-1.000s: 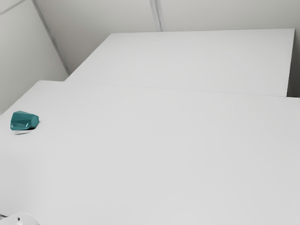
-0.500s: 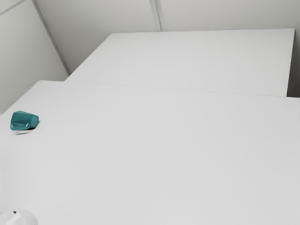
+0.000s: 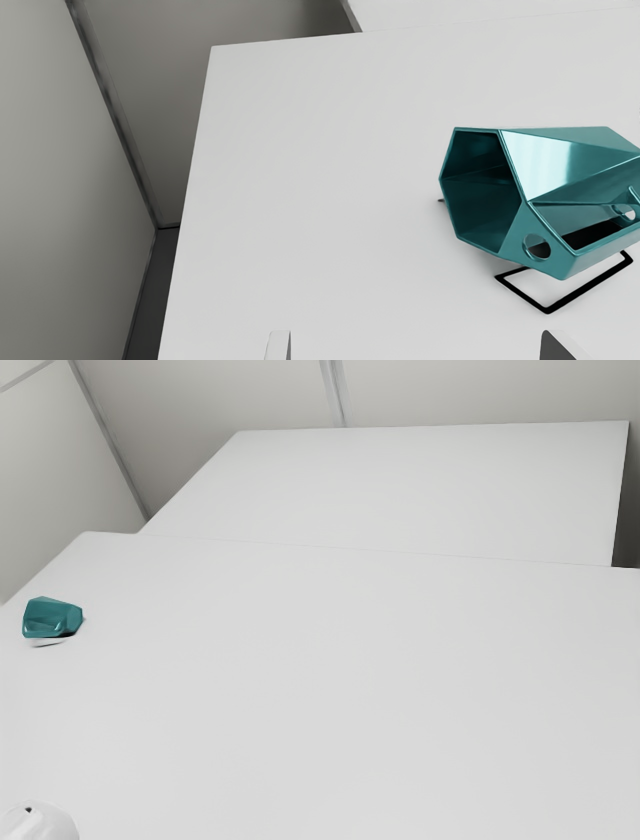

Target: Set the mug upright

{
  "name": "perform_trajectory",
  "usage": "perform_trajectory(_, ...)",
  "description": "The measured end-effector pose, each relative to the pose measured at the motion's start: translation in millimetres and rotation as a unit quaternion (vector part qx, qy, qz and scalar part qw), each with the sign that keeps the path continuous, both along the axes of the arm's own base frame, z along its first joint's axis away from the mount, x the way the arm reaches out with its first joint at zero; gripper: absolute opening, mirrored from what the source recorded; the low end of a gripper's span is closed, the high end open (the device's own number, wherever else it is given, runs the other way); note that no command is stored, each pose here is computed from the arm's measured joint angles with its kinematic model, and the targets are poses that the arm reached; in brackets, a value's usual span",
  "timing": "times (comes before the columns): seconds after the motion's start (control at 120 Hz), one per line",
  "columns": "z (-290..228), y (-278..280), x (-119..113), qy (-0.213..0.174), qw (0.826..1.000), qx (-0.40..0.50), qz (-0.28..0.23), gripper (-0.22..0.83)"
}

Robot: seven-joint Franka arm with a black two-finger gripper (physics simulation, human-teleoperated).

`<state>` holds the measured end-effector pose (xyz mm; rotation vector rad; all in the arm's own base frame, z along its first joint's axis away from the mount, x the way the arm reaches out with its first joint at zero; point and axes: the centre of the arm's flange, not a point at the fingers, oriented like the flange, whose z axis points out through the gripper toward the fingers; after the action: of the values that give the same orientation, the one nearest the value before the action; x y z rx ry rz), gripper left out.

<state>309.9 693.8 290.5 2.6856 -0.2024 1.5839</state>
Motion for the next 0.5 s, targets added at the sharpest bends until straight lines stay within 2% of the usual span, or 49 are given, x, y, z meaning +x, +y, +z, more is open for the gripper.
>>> perform_trajectory(0.133, -11.4, -1.7, 19.2, -0.032, 0.999, 0.018, -0.029, 0.54)
perform_trajectory(0.3, -9.1, -22.9, 62.2, -0.061, 0.995, 0.04, -0.069, 0.54)
perform_trajectory(0.5, -12.2, -31.4, 74.3, -0.076, 0.992, 0.06, -0.076, 0.54)
